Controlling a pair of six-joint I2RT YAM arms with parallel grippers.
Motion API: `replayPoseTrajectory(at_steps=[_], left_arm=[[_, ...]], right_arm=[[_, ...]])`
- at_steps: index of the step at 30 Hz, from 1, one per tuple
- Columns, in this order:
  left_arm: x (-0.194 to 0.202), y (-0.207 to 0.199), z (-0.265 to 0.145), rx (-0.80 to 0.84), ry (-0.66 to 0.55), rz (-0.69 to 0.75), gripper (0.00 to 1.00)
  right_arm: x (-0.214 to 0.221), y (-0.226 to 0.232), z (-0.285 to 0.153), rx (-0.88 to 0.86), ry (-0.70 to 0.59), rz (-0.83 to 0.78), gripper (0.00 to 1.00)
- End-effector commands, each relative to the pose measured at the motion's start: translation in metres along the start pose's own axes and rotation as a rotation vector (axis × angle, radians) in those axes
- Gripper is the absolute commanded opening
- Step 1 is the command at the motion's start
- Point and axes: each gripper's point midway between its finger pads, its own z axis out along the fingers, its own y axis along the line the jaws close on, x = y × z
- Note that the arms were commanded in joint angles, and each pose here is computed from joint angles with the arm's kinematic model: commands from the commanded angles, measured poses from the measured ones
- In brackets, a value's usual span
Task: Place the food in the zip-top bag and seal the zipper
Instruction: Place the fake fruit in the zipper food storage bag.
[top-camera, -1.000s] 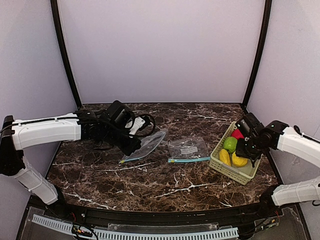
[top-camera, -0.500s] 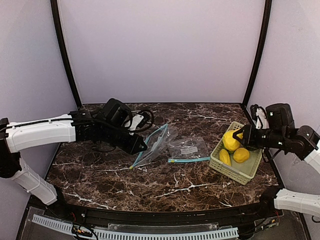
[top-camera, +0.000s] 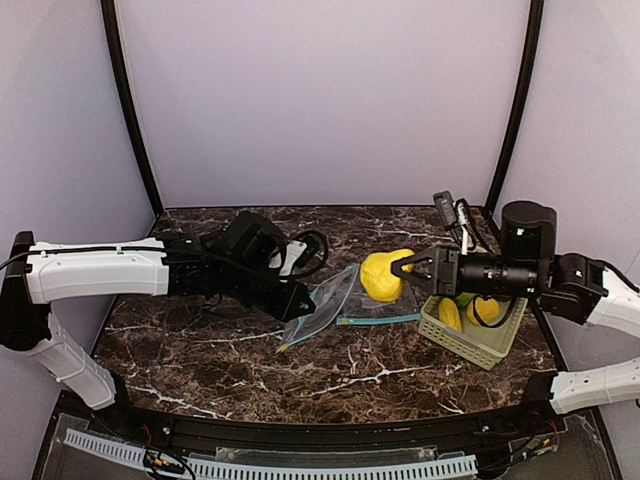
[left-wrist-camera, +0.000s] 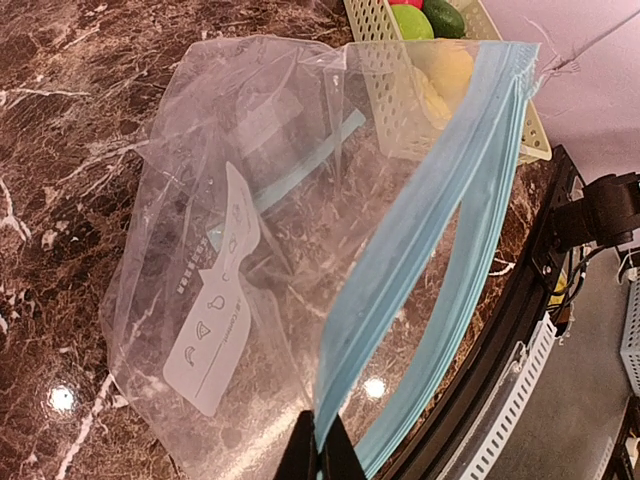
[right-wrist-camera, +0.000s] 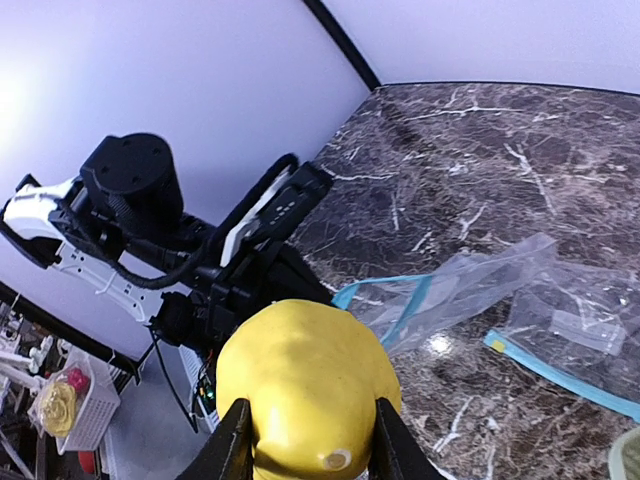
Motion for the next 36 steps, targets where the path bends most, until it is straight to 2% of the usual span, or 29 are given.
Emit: replayPoseTrajectory(at_steps=[1,5,13,22,36], left_arm=[[-0.001,-0.002,0.000,0.015,-0.017,-0.024,0.01],[-0.001,-0.002,-0.001,0.019,-0.023,-0.027,0.01],[-0.003,-0.005,-0.008,0.040,-0.053,-0.041,0.01],[-0.007,-0.011,-0.016,0.069,-0.083,-0.053,0.01],[-0.013,-0.021,-0.023,0.125,-0.111,-0.072,0.01]], right_arm=[[-0.012,0.049,0.024,-0.158,-0.097,-0.057,0.30],[-0.006,0.067,0.049,-0.194,-0.104,-0.087,0.29],[0.005,0.054,0.083,-0.157,-0.110,-0.054,0.28],[0.019,0.013,0.090,-0.003,-0.135,-0.035,0.28],[0.027,-0.013,0.109,0.150,-0.091,-0.102,0.27]])
